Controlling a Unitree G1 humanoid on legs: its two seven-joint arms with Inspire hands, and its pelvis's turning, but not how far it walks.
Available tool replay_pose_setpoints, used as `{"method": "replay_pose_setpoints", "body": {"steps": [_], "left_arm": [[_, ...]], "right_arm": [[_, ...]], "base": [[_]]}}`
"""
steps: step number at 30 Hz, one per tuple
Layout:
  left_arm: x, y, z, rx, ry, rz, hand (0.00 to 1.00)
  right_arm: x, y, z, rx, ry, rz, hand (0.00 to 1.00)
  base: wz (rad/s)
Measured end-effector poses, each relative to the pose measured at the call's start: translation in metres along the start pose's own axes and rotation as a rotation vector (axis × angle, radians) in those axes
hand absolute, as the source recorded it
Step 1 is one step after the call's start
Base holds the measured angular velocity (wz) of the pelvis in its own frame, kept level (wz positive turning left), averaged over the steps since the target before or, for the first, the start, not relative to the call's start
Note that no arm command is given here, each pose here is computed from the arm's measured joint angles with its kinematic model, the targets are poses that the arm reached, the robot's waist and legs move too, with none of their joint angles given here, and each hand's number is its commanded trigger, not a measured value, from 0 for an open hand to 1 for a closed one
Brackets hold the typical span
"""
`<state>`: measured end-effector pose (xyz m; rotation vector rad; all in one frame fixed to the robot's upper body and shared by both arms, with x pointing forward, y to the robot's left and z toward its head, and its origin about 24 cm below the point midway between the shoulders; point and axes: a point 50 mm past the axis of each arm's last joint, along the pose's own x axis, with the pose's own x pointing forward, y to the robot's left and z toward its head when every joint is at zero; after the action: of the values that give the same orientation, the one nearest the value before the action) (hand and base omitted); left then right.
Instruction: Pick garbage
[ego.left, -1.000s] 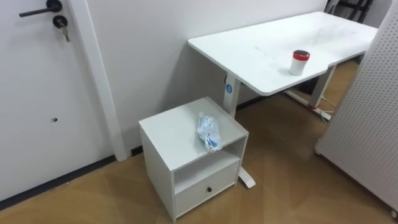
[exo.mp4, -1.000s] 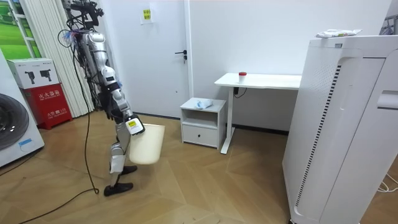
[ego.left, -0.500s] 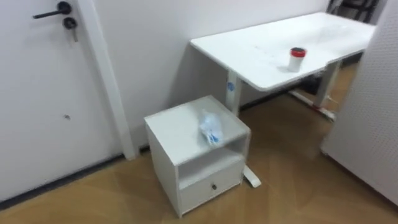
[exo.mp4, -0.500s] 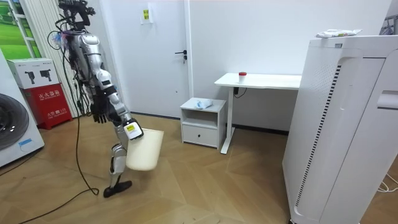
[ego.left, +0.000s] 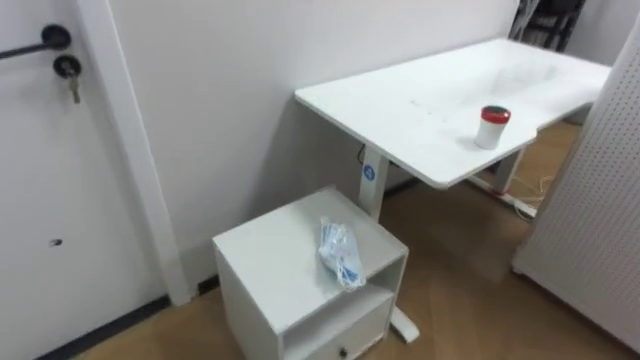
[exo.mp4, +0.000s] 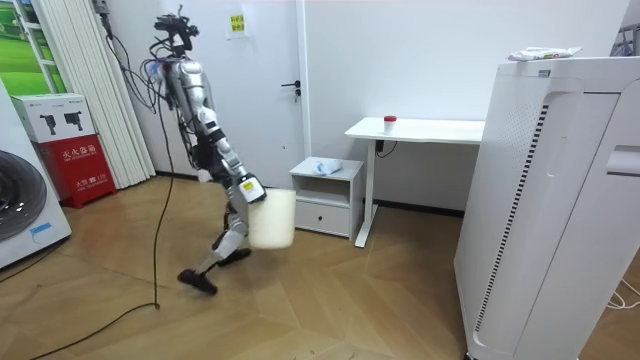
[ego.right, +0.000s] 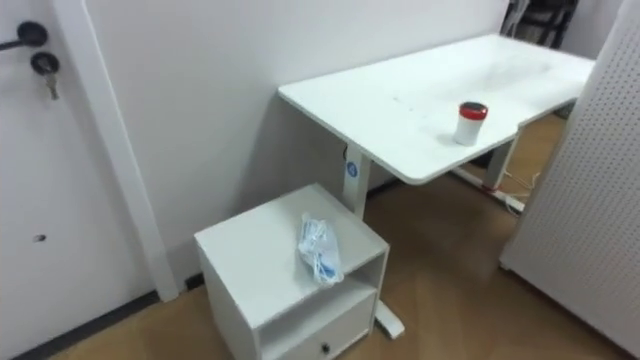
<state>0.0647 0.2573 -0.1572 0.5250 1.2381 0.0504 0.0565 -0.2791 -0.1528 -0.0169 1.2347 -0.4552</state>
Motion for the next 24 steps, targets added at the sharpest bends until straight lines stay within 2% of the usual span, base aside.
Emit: {"method": "replay_pose_setpoints", "body": {"steps": [3, 7, 12, 14, 16, 20, 24], "left_arm": [[0.000, 0.002, 0.015, -0.007, -0.075, 0.043, 0.00], [-0.001, 0.000, 0.018, -0.046, -0.093, 0.048, 0.00], [-0.001, -0.002, 0.026, -0.071, -0.147, 0.050, 0.00], [-0.001, -0.001, 0.033, -0.070, -0.171, 0.073, 0.00], [-0.001, 0.008, 0.080, -0.057, -0.340, 0.117, 0.00], [-0.004, 0.015, 0.112, -0.101, -0.429, 0.196, 0.00], [-0.015, 0.036, 0.174, -0.158, -0.616, 0.309, 0.00]], "right_arm": [[0.000, 0.005, 0.012, 0.016, -0.058, 0.016, 1.00], [-0.001, 0.013, 0.015, 0.015, -0.099, 0.043, 1.00], [-0.001, 0.020, 0.016, -0.032, -0.137, 0.059, 1.00], [0.000, 0.023, 0.021, -0.057, -0.154, 0.066, 1.00], [0.001, 0.021, 0.019, -0.033, -0.132, 0.045, 1.00], [0.003, 0.038, 0.054, -0.112, -0.215, 0.103, 1.00], [0.001, 0.050, 0.074, -0.203, -0.282, 0.134, 1.00]], "base": [[-0.03], [0.20], [0.40], [0.94], [0.80], [-0.47], [-0.17]]}}
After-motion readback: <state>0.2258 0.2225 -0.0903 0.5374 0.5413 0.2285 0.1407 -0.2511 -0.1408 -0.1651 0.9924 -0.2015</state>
